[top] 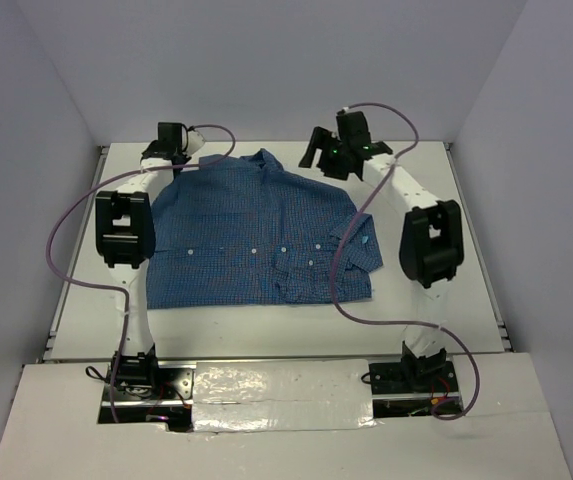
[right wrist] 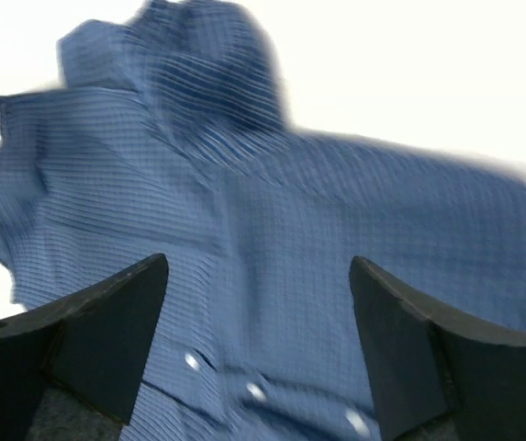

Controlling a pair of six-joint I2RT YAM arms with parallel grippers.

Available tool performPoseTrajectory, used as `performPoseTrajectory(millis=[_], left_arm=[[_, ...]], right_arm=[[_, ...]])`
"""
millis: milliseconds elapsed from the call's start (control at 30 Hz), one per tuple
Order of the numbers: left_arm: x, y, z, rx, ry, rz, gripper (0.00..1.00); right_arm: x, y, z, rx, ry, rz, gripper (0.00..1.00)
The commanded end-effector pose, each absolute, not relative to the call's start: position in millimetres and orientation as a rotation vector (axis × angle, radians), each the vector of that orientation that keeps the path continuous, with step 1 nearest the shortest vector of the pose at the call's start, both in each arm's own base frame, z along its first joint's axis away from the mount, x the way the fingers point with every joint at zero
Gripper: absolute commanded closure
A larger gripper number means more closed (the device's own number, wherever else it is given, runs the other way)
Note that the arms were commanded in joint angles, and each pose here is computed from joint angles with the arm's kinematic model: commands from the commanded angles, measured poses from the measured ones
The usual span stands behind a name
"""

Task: Fold and stack the long sleeve shirts
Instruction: Fold the shirt

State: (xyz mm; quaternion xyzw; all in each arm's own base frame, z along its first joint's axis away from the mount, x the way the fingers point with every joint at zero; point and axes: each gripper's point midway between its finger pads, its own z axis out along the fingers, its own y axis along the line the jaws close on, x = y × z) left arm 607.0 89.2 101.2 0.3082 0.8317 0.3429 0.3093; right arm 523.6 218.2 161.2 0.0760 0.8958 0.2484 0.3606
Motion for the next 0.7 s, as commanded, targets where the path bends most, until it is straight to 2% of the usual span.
performPoseTrajectory(millis=[0, 33, 100, 133, 167, 200, 233, 267, 333, 433, 500, 567, 600, 667], left_arm=[[618, 106, 123, 0.715, 2.136, 1.004, 0.32], [616, 104, 130, 0.697, 2.133, 0.99, 0.31], [604, 118, 132, 0.594, 2.194, 0.928, 0.28], [600, 119, 143, 0.539, 2.204, 0.882, 0.28], [595, 119, 161, 0.5, 2.202, 0.773, 0.27], [576, 114, 154, 0.418, 2.292, 0.639, 0.21], [567, 113, 163, 0.375, 2.311, 0.547, 0.2], [555, 110, 177, 0.35, 2.31, 0.405, 0.2], [511, 103, 170, 0.27, 2.429, 0.24, 0.19], [445, 98, 142, 0.205, 2.597, 0.056, 0.17], [402, 99, 113, 0.126, 2.707, -0.04, 0.16], [371, 104, 111, 0.061, 2.733, -0.07, 0.14], [348, 100, 93, 0.038, 2.791, -0.104, 0.13], [329, 106, 90, -0.012, 2.788, -0.103, 0.13]], right_arm=[[497, 183, 192, 0.193, 2.269, 0.538, 0.12], [488, 172, 206, 0.193, 2.249, 0.518, 0.11], [463, 152, 183, 0.235, 2.318, 0.458, 0.06], [451, 144, 197, 0.248, 2.293, 0.457, 0.04], [432, 135, 174, 0.276, 2.347, 0.436, 0.04], [422, 126, 169, 0.298, 2.359, 0.425, 0.02], [409, 122, 178, 0.304, 2.34, 0.432, 0.02], [389, 115, 155, 0.33, 2.401, 0.414, 0.02], [366, 110, 150, 0.367, 2.414, 0.436, 0.04], [316, 108, 107, 0.448, 2.517, 0.474, 0.11], [297, 108, 103, 0.491, 2.524, 0.5, 0.21], [275, 104, 85, 0.535, 2.566, 0.489, 0.22], [270, 103, 86, 0.551, 2.549, 0.497, 0.22], [257, 99, 72, 0.576, 2.569, 0.48, 0.22]])
